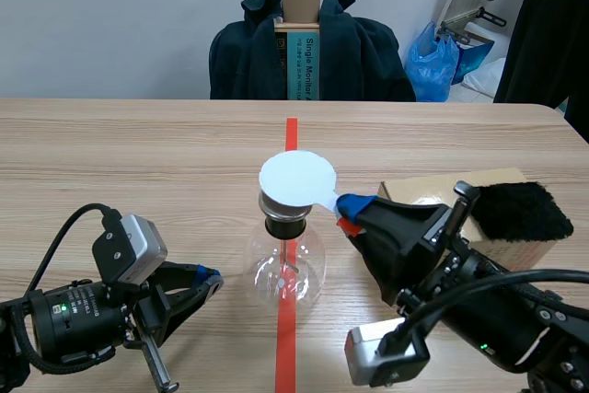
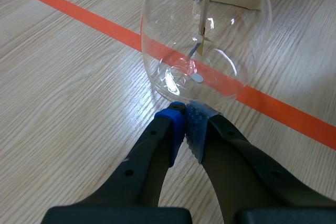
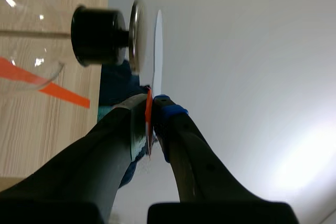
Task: Do the electroscope experiment.
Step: 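Move the plate toward and away from the electroscope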
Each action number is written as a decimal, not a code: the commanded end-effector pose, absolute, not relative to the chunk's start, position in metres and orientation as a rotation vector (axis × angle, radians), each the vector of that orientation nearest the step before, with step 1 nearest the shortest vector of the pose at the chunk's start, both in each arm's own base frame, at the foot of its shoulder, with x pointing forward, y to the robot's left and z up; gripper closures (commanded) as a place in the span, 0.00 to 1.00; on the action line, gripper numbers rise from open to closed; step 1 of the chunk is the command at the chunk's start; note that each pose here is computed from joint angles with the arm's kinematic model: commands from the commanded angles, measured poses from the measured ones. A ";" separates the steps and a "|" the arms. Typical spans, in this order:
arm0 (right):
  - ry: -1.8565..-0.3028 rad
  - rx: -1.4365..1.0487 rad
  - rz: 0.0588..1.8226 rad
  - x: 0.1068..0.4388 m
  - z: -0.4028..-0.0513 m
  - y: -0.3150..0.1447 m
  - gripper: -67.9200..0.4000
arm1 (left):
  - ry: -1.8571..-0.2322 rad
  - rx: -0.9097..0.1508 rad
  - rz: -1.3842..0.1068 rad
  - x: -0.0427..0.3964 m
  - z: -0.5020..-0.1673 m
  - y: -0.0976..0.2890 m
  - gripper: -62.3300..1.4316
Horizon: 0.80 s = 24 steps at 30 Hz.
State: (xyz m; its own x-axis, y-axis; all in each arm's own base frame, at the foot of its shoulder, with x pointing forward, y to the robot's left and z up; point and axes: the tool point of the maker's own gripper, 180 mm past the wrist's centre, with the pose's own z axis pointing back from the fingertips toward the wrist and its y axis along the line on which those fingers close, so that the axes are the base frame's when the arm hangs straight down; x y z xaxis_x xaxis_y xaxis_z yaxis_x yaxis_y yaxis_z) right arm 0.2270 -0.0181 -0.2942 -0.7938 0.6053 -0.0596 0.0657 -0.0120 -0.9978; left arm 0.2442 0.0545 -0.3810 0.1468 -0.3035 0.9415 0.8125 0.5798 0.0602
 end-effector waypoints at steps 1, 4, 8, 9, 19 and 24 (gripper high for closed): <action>-1.910 -0.731 1.866 0.230 -0.285 -0.020 0.98 | -1.200 -0.548 -0.861 0.249 -0.370 0.052 0.93; -1.927 -0.709 1.886 0.226 -0.286 -0.017 0.98 | -1.200 -0.548 -0.861 0.249 -0.370 0.052 0.93; -1.941 -0.690 1.901 0.222 -0.286 -0.015 0.98 | -1.200 -0.548 -0.861 0.249 -0.370 0.052 0.93; -1.943 -0.688 1.903 0.222 -0.286 -0.014 0.98 | -1.200 -0.548 -0.861 0.249 -0.370 0.052 0.93; -1.941 -0.691 1.900 0.223 -0.286 -0.015 0.98 | -1.200 -0.548 -0.861 0.249 -0.370 0.052 0.93; -1.902 -0.742 1.854 0.232 -0.285 -0.021 0.98 | -1.200 -0.548 -0.861 0.249 -0.370 0.052 0.93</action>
State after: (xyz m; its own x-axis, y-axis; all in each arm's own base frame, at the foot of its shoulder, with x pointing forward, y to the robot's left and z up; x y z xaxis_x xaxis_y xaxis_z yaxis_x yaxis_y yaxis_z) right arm 0.2253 -0.0167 -0.2944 -0.8012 0.5955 -0.0597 0.0653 -0.0121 -0.9978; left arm 0.2442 0.0545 -0.3810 0.1468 -0.3035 0.9415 0.8125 0.5798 0.0602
